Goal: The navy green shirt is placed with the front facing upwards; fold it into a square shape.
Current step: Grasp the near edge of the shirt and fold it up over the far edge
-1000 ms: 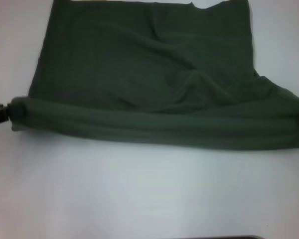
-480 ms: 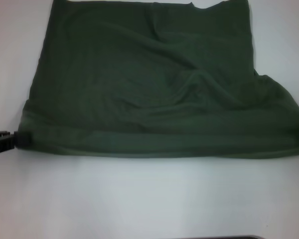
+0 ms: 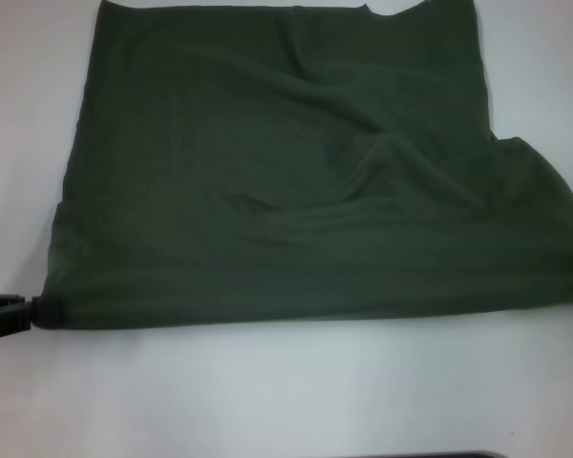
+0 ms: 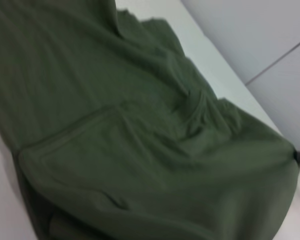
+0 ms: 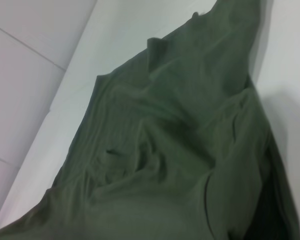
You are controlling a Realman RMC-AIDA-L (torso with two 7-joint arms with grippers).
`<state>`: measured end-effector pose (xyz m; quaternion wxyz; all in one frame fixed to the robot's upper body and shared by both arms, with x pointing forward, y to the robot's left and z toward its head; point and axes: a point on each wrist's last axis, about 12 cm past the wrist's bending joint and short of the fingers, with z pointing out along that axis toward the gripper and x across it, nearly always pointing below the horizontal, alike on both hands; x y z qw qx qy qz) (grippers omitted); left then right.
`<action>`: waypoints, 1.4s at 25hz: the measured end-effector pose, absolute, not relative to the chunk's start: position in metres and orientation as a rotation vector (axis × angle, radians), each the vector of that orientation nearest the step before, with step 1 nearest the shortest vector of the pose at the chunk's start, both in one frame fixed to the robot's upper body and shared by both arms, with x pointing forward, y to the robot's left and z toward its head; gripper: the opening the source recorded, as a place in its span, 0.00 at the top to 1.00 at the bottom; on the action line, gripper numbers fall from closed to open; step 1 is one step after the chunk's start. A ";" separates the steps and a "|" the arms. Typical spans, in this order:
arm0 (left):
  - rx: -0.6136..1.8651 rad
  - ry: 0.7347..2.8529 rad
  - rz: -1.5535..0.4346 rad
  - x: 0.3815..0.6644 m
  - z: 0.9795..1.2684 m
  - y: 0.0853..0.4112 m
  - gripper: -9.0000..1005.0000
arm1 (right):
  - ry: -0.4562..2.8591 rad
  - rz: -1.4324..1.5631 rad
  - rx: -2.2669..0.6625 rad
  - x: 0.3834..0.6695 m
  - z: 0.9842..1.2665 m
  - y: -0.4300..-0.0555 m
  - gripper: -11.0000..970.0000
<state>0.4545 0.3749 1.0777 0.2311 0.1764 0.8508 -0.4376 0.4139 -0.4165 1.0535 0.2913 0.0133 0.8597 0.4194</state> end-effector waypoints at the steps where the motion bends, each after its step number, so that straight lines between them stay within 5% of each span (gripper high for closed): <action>1: 0.487 2.347 -1.204 0.454 1.077 0.376 0.95 | 2.291 1.113 0.042 0.413 1.054 -0.418 0.96; 35: 0.560 2.353 -1.193 0.459 1.084 0.382 0.95 | 2.264 1.111 0.044 0.413 1.059 -0.425 0.96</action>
